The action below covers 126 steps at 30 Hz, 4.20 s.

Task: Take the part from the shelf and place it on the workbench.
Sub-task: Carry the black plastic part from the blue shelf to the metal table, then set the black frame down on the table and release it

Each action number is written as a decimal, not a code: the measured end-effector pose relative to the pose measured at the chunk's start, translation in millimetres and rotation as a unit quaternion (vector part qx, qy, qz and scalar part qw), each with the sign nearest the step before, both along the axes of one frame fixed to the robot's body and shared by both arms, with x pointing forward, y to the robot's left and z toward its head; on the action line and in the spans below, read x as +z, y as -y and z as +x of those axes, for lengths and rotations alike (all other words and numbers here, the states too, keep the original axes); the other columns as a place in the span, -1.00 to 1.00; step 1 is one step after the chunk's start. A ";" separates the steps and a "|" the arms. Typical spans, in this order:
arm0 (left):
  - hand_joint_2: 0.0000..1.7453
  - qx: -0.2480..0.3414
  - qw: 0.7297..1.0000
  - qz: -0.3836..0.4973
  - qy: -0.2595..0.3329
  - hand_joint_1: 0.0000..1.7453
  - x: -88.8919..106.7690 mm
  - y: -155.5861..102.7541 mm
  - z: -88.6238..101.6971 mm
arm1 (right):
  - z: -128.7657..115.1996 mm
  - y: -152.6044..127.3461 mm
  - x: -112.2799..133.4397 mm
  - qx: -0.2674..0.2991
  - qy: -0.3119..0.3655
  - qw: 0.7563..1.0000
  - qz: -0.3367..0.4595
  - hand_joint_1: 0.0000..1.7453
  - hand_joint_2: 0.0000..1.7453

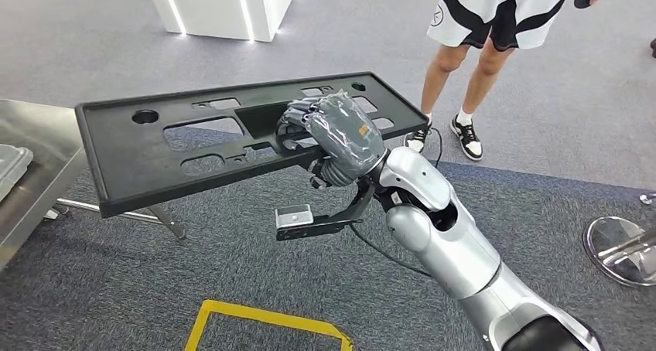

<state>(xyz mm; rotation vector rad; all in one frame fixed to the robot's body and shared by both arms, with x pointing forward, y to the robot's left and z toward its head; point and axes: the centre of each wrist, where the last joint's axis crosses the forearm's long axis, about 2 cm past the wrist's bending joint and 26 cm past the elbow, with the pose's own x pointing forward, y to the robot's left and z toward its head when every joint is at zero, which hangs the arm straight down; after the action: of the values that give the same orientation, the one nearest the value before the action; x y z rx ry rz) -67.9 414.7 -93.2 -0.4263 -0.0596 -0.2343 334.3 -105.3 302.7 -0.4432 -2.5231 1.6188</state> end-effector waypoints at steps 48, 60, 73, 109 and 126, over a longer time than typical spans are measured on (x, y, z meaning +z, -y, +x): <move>1.00 0.018 1.000 0.003 -0.003 -1.00 3.1 -10.6 -2.3 | 20.8 8.1 18.6 -0.032 0.025 0.998 -0.040 1.00 1.00; 1.00 -0.004 1.000 -0.003 0.001 -1.00 2.9 -12.5 6.2 | 30.2 7.5 19.0 -0.041 0.017 0.997 -0.061 1.00 1.00; 1.00 -0.016 1.000 0.001 0.002 -1.00 4.5 -19.9 12.4 | 33.6 -0.9 14.7 -0.041 0.008 0.996 -0.082 1.00 1.00; 1.00 -0.010 1.000 0.006 0.000 -1.00 6.3 -25.5 9.9 | 50.6 14.0 16.3 -0.087 0.013 0.990 -0.109 1.00 1.00; 1.00 -0.019 1.000 0.005 0.002 -1.00 5.8 -24.5 12.2 | 53.9 17.2 11.4 -0.106 0.013 0.987 -0.119 1.00 1.00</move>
<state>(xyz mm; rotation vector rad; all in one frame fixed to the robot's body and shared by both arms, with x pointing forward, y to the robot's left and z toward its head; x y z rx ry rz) -55.7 439.2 -87.4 -0.4165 -0.0538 -0.2722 388.2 -122.5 314.1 -0.7337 -2.2158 1.8445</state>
